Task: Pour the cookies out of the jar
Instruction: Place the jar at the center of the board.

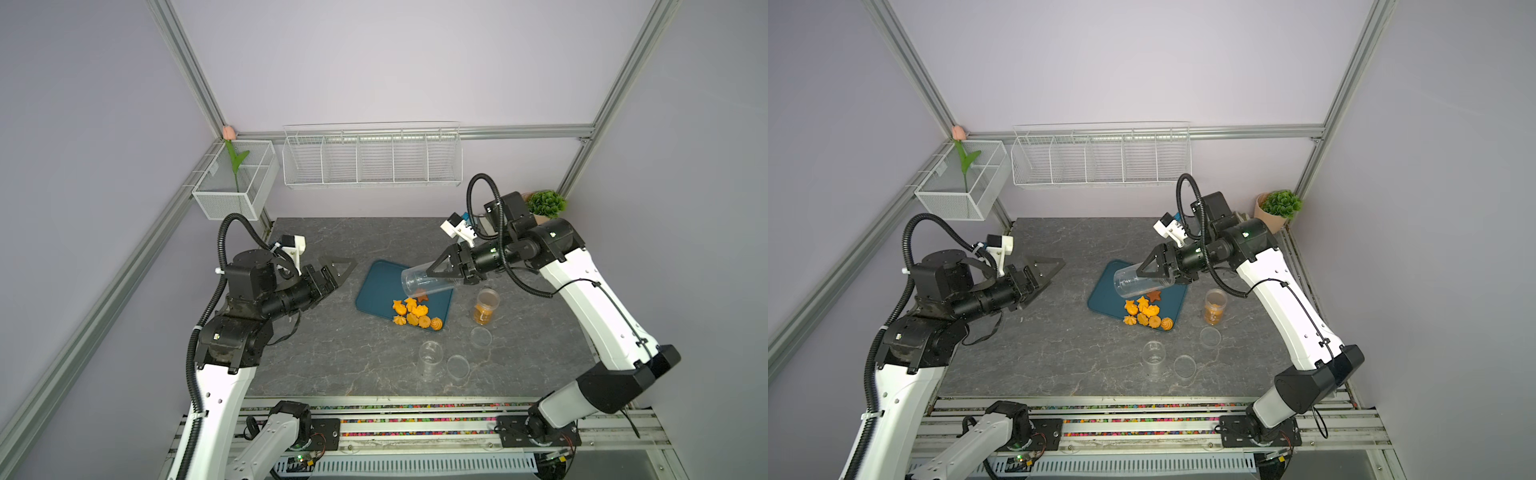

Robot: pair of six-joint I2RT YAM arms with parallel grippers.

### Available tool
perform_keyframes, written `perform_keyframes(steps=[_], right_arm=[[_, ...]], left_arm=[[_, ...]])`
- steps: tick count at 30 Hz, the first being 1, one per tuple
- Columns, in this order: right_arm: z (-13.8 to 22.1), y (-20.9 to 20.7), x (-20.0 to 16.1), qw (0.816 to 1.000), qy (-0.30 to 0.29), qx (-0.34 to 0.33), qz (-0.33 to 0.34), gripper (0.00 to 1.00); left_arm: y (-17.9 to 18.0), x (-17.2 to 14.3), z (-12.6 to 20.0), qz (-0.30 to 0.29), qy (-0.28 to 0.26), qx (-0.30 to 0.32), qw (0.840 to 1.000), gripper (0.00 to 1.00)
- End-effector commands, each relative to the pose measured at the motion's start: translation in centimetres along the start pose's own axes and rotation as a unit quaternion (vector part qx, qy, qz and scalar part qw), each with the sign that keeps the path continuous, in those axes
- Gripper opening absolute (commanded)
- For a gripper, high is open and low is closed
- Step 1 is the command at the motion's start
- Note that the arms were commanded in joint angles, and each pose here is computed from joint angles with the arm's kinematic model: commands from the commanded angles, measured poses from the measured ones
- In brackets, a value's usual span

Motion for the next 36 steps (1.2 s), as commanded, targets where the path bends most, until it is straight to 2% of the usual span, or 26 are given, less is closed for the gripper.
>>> perform_keyframes(steps=[1, 7, 10, 16, 22, 31, 36], right_arm=[[-1.0, -0.1, -1.7, 0.997, 0.037, -0.071, 0.018, 0.65], [-4.3, 0.3, -2.2, 0.984, 0.064, -0.164, 0.014, 0.64], [-6.3, 1.4, -2.4, 0.976, 0.082, -0.199, 0.024, 0.64], [-12.3, 0.3, -3.8, 0.941, 0.147, -0.302, 0.038, 0.63], [-17.5, -2.1, -5.3, 0.902, 0.168, -0.394, 0.049, 0.63], [-21.5, -4.6, -5.9, 0.866, 0.162, -0.470, 0.057, 0.63], [-23.1, -5.9, -6.5, 0.859, 0.168, -0.481, 0.050, 0.63]], left_arm=[[0.9, -0.5, 1.1, -0.002, -0.018, 0.045, 0.999, 0.99], [1.3, -2.0, 4.6, -0.002, -0.071, 0.082, 0.994, 0.99], [2.4, -3.8, 5.8, 0.014, -0.067, 0.102, 0.992, 0.99], [3.1, -7.3, 8.3, 0.032, -0.063, 0.081, 0.994, 0.99], [3.8, -9.9, 9.6, 0.028, -0.041, 0.071, 0.996, 0.99], [4.5, -11.8, 10.7, 0.013, -0.014, 0.086, 0.996, 0.99], [4.9, -12.1, 10.6, 0.017, -0.010, 0.087, 0.996, 0.99]])
Point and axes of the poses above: each gripper's point midway between its finger pads, its own z axis back along the fingers, its own y axis along the line the jaws close on, x = y × z, the point moved 7 cm from there along z, back along the fingers
